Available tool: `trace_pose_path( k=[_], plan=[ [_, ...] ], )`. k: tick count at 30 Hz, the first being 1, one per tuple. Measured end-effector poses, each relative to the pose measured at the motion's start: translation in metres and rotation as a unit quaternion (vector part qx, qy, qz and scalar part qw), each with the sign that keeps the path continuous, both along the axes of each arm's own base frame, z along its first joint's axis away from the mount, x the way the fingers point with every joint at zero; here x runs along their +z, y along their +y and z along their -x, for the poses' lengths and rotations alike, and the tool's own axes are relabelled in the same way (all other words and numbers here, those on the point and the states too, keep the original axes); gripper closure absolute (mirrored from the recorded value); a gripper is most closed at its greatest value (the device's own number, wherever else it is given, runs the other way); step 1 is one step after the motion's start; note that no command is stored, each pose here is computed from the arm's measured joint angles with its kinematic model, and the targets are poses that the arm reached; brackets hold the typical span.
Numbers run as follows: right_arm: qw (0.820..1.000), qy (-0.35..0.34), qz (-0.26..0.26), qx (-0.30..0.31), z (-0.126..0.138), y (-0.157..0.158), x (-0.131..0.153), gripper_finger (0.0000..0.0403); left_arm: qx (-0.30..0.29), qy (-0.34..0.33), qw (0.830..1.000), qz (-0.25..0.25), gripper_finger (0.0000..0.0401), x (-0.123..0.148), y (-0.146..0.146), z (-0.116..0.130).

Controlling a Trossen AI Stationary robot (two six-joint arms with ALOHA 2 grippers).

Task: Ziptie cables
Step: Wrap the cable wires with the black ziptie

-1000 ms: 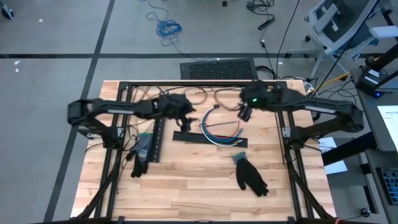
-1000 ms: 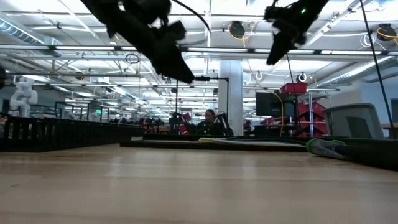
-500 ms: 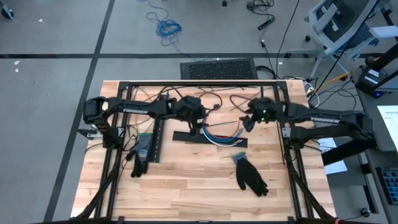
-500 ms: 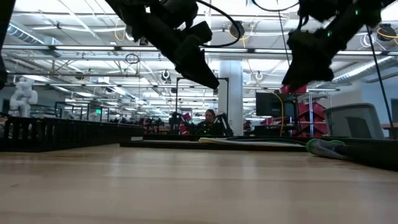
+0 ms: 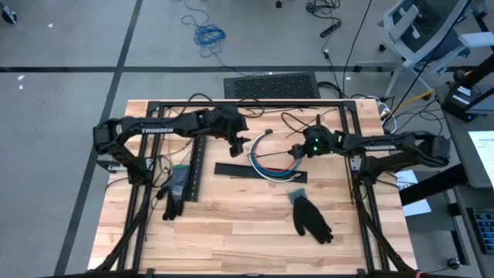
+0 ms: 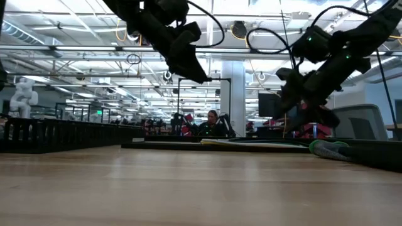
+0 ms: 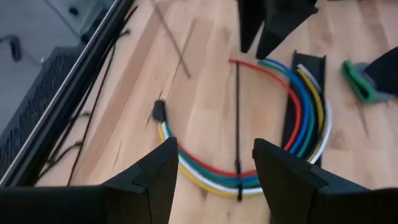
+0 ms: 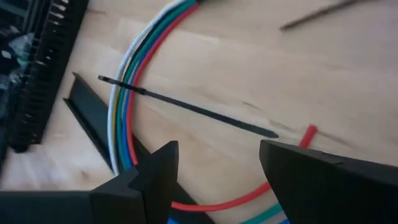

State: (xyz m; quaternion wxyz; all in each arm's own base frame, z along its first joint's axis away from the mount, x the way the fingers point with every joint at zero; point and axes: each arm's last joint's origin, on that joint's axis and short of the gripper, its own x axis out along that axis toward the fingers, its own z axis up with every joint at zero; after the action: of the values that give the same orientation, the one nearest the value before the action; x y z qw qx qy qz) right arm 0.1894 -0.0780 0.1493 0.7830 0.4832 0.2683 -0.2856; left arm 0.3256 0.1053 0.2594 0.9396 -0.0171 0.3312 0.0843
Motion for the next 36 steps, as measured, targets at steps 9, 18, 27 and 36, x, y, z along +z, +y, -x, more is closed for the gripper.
trace_pose_path(
  k=[9, 18, 27, 36],
  plan=[
    [0.997, -0.004, -0.079, -0.021, -0.004, -0.007, -0.011, 0.0188, -0.008, 0.06, 0.998, 0.01, 0.0196, -0.009, -0.003, 0.008],
    [0.995, 0.017, -0.069, -0.071, -0.01, -0.011, -0.025, 0.0188, -0.018, 0.067, 0.998, 0.002, 0.0196, -0.01, -0.003, 0.008],
    [0.993, -0.014, -0.09, -0.074, -0.021, -0.015, -0.035, 0.0188, -0.018, 0.067, 0.998, 0.002, 0.0196, -0.01, -0.003, 0.008],
    [0.995, -0.021, -0.081, -0.061, -0.023, -0.015, -0.035, 0.0222, -0.017, 0.067, 0.998, 0.002, 0.0196, -0.01, -0.003, 0.008]
  ],
)
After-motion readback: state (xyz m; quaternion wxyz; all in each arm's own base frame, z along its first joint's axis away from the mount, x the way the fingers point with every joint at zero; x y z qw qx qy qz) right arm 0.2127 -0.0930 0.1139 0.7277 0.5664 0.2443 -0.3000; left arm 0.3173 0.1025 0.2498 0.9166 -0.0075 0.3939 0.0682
